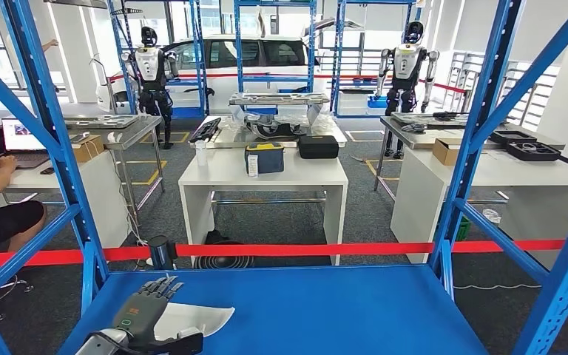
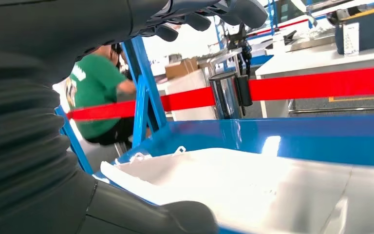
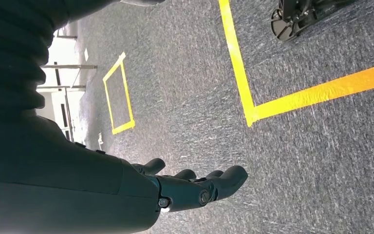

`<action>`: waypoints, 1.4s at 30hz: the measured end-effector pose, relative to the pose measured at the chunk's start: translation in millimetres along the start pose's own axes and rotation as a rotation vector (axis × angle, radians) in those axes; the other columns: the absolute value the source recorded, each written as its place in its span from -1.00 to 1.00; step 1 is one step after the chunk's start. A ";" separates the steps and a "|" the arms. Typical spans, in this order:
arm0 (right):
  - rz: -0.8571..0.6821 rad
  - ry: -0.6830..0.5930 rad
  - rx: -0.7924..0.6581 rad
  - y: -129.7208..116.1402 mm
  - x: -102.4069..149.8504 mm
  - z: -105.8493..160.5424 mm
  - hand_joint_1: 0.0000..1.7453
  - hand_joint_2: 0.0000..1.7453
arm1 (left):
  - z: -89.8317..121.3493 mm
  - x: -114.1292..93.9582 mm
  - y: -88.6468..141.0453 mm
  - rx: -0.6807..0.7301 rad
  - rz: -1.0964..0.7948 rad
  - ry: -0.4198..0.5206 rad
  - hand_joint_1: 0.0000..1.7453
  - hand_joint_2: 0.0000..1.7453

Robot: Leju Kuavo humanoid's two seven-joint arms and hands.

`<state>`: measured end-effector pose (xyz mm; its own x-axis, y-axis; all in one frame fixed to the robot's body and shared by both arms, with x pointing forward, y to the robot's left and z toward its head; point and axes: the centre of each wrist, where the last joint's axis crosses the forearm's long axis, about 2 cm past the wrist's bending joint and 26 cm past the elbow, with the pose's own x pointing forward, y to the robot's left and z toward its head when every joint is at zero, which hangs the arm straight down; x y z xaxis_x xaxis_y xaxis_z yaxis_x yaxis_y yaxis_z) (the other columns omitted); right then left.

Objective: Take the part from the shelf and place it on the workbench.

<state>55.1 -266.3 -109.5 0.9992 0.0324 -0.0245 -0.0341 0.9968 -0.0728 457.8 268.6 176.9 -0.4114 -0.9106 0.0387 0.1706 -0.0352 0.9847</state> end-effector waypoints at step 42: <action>0.123 -0.024 0.069 29.8 5.2 5.2 -1.00 1.00 | 32.0 -12.0 -67.7 -0.226 -0.240 0.122 0.74 1.00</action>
<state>59.3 -236.0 -106.6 0.9879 0.1553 -0.0054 -0.1553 0.9879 -0.0024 422.5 295.1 115.2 -0.3563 -0.9073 -0.2233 0.2811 -0.3320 0.9004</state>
